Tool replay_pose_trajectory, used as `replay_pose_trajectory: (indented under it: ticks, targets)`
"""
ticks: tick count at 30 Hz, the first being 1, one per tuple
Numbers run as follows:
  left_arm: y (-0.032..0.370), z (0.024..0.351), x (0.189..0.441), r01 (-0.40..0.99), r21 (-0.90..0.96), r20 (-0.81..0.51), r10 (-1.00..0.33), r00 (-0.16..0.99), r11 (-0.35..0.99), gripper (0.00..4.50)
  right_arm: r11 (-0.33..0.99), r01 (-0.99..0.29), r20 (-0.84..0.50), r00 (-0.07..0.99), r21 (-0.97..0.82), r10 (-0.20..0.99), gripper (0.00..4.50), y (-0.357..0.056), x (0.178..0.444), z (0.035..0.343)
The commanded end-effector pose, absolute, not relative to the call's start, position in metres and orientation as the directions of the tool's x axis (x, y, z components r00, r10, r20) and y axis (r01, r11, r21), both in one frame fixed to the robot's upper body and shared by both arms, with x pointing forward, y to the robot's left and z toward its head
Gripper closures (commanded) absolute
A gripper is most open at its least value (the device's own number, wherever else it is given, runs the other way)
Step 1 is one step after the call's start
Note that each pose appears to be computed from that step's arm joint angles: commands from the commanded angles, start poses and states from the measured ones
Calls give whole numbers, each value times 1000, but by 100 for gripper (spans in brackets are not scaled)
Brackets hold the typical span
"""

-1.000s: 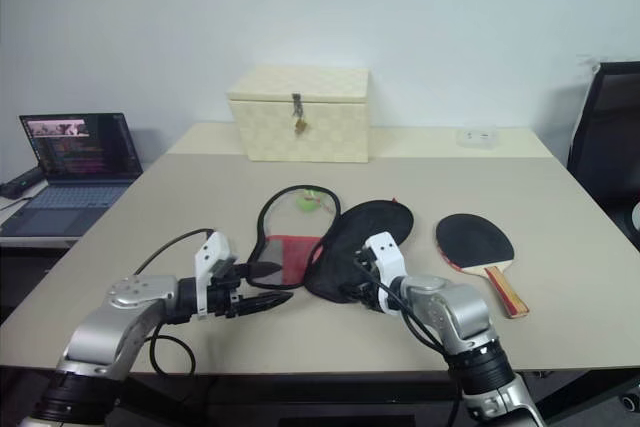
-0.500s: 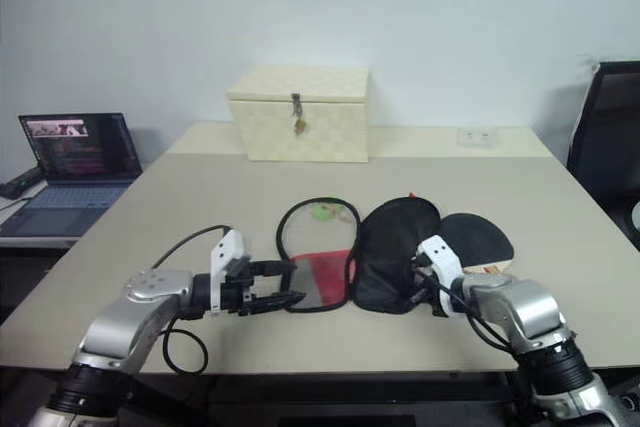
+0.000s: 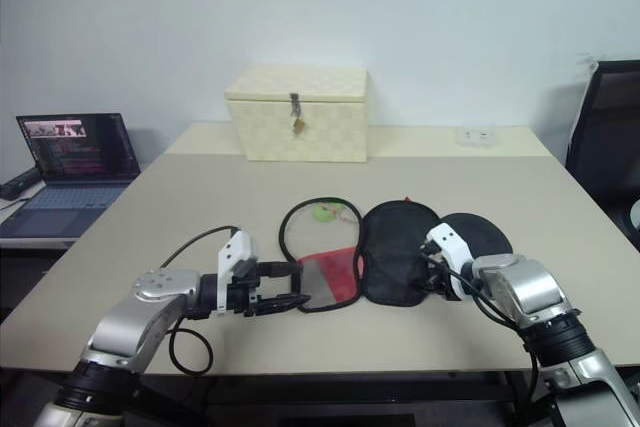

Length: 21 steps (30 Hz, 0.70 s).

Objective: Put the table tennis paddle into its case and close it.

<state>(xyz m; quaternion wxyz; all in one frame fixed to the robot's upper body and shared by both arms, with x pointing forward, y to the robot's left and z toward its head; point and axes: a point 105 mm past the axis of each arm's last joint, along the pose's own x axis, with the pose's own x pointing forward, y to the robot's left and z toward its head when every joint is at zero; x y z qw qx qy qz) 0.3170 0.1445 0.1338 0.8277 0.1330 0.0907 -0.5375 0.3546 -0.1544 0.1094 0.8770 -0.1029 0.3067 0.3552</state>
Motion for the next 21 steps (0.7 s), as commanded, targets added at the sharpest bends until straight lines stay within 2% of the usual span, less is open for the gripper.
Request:
replay_pose_trajectory:
  ticks: [1,4,10,16,21]
  targets:
    - [142,139,317,912,159,-274,-870,409,379,94,737,-676,-559,620,-24,550,106,-171,357,141]
    - [143,139,317,910,161,-273,-869,412,381,94,778,-622,-548,683,-90,483,4,-199,358,155]
    - [140,137,320,912,172,-274,-871,408,373,94,892,-421,-544,792,-161,276,4,-263,356,153]
    - [131,146,322,928,173,-253,-896,365,329,94,937,-307,-554,815,-167,168,4,-282,350,131]
    - [125,166,325,938,188,-221,-918,329,290,94,961,-237,-563,818,-139,120,4,-289,344,115]
